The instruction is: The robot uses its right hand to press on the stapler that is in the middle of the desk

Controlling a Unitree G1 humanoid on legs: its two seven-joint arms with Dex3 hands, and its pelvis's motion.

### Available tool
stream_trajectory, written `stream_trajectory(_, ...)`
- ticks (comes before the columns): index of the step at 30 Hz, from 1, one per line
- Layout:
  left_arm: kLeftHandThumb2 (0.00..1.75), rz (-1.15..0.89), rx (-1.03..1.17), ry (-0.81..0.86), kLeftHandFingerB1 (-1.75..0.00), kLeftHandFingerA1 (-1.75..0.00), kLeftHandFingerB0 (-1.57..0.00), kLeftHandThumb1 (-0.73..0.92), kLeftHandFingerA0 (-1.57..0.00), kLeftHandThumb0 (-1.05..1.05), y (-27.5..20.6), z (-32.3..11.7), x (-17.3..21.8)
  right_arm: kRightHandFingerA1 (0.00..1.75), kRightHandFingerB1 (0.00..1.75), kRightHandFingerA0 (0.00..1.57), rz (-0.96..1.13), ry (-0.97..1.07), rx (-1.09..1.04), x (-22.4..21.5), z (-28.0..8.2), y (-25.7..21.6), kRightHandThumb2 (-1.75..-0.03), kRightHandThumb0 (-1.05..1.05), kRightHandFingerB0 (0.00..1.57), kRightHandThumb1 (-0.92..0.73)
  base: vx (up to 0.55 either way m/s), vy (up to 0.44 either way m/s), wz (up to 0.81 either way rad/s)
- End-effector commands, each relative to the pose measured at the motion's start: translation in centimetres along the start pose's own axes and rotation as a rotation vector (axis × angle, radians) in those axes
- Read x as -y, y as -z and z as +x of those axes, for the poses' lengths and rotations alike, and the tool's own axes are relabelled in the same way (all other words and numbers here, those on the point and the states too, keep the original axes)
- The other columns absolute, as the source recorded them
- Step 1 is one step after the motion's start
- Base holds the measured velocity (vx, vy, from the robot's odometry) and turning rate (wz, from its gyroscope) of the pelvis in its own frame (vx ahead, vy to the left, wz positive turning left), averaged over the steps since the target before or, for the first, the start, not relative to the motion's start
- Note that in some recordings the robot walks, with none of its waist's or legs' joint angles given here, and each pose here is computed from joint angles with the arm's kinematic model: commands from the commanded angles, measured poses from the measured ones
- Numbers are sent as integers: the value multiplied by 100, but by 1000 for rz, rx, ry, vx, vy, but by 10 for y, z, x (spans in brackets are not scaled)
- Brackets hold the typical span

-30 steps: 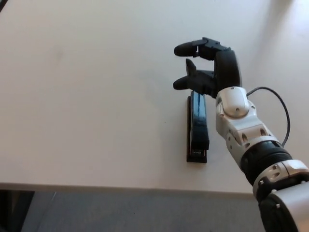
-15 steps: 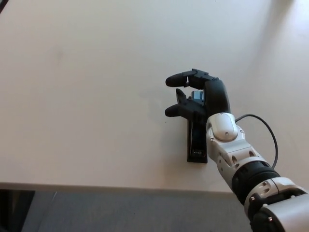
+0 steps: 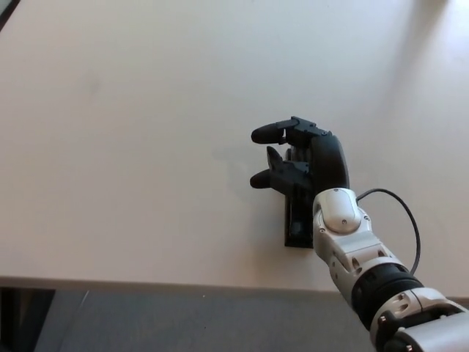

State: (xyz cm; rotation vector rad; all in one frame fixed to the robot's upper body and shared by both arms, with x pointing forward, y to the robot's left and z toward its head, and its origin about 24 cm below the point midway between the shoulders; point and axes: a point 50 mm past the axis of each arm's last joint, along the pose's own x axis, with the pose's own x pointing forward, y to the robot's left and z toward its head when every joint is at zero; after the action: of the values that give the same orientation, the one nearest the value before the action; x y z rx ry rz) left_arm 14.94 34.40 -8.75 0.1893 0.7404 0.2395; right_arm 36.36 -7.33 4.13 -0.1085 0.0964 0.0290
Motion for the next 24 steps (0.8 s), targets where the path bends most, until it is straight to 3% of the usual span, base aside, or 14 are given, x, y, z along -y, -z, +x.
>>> stream_trajectory(1, 72, 14, -97, 20, -21, -26, -10, 90, -8, -72, 49, -28, -3, 74, 105, 123, -22, 13, -304, 6, -59, 101, -71, -9, 78, -70, 0, 0, 0)
stream_trajectory(4, 73, 51, -130, 28, -22, -27, -9, 92, -9, -69, 65, -40, -2, 73, 113, 123, 38, 7, -369, 7, -77, 121, -69, -7, 74, -73, 0, 0, 0)
stream_trajectory(5, 109, 75, -143, 28, -32, -38, -14, 80, 0, -75, 71, -45, -3, 73, 115, 126, 60, 15, -402, 7, -85, 130, -68, -7, 76, -71, 0, 0, 0)
stream_trajectory(6, 74, 91, -155, 18, -25, -31, -11, 92, -12, -69, 75, -48, -4, 73, 117, 125, 51, 15, -416, 6, -91, 135, -69, -7, 75, -71, 0, 0, 0)
stream_trajectory(11, 71, 54, -186, 50, -25, -30, -8, 92, -11, -73, 88, -58, -4, 71, 111, 124, 43, 23, -485, 8, -112, 155, -70, -7, 76, -74, 0, 0, 0)
stream_trajectory(12, 110, 104, -186, 69, -38, -43, -7, 78, -9, -76, 88, -60, -6, 72, 112, 124, 41, 22, -495, 8, -116, 158, -70, -8, 75, -74, 0, 0, 0)
stream_trajectory(13, 81, 103, -192, 71, -26, -30, -8, 81, -10, -79, 90, -62, -6, 72, 114, 123, 30, 18, -501, 8, -119, 161, -70, -9, 74, -74, 0, 0, 0)
stream_trajectory(14, 108, 70, -195, 60, -27, -33, -8, 77, -8, -83, 92, -63, -6, 71, 117, 124, 29, 15, -503, 8, -121, 162, -70, -10, 74, -73, 0, 0, 0)
stream_trajectory(17, 108, 34, -198, 47, -27, -33, -8, 77, -8, -83, 94, -63, -6, 71, 117, 124, 32, 13, -502, 8, -122, 163, -70, -10, 74, -73, 0, 0, 0)
stream_trajectory(18, 125, 585, -177, 220, -11, -19, 0, 92, 0, -67, 87, -63, -3, 69, 115, 124, 20, 11, -502, 7, -125, 164, -69, -10, 74, -74, 0, 0, 0)
stream_trajectory(19, 105, -37, -187, 10, -45, -47, 0, 48, 0, -37, 92, -62, -7, 68, 114, 123, 24, 10, -508, 7, -128, 166, -69, -9, 74, -73, 0, 0, 0)
stream_trajectory(20, 108, 32, -188, 34, -40, -45, -3, 74, -10, -72, 93, -64, -7, 69, 115, 123, 23, 10, -508, 7, -128, 167, -70, -9, 74, -73, 0, 0, 0)
stream_trajectory(23, 72, 88, -187, 60, -27, -30, -10, 92, -12, -73, 92, -64, -6, 70, 113, 124, 23, 10, -507, 6, -129, 167, -69, -9, 74, -74, 0, 0, 0)
stream_trajectory(24, 110, 109, -192, 55, -39, -45, -5, 77, -10, -76, 91, -63, -7, 71, 113, 124, 28, 12, -507, 6, -129, 167, -70, -9, 75, -73, 0, 0, 0)
